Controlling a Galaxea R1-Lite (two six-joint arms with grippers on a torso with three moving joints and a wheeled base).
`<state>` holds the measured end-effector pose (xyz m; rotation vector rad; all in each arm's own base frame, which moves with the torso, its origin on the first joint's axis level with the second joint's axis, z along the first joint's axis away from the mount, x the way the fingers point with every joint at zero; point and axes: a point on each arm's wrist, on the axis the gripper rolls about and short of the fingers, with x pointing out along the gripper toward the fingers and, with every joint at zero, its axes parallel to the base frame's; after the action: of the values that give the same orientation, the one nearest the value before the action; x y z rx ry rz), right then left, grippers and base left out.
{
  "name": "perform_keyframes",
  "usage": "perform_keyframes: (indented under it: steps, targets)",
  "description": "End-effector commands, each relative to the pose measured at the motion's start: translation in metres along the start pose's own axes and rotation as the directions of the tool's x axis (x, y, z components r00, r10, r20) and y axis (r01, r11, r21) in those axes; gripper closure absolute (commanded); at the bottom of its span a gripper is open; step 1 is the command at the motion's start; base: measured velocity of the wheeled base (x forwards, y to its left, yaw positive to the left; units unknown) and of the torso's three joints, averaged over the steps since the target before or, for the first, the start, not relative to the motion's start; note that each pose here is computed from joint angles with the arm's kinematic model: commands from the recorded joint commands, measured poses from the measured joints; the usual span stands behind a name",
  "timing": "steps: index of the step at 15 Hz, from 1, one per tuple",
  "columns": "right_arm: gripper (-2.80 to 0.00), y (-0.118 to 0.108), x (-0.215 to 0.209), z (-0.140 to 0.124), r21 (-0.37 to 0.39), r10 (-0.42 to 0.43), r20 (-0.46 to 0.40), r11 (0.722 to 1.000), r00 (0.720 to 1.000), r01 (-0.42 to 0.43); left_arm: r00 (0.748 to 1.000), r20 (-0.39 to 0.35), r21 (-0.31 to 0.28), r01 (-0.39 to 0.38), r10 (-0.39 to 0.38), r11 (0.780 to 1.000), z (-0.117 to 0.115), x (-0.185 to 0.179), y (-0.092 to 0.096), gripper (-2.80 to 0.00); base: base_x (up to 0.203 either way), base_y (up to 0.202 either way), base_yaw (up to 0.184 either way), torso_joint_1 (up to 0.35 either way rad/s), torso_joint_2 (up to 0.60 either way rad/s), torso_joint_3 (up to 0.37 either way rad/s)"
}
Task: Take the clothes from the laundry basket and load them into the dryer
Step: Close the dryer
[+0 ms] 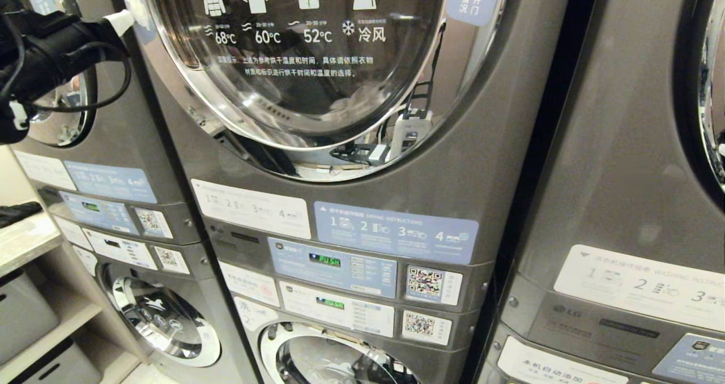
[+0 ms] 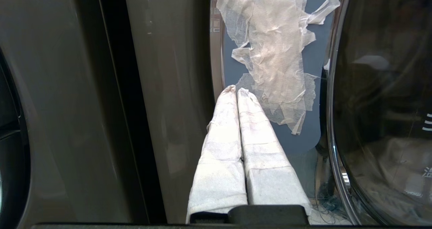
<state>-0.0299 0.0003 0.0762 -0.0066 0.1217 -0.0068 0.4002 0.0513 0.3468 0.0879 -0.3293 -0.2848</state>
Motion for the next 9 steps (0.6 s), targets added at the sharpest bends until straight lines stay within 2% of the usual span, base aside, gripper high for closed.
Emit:
perform_keyframes:
  steps: [1, 9]
  targets:
    - [0.00, 0.000, 0.000, 0.000, -0.001, 0.001, -0.001, 1.000, 1.000, -0.001, 1.000, -0.012, -0.008, 0.007, -0.007, 1.000, -0.007, 0.003, 0.000, 0.00, 0.000, 0.000, 0.000, 0.000, 0.00, 0.000]
    - [0.00, 0.000, 0.000, 0.000, -0.001, 0.001, -0.002, 1.000, 1.000, -0.001, 0.997, -0.026, -0.042, 0.073, -0.074, 0.996, -0.020, 0.019, -0.027, 0.00, 0.000, 0.000, 0.000, 0.000, 0.00, 0.000]
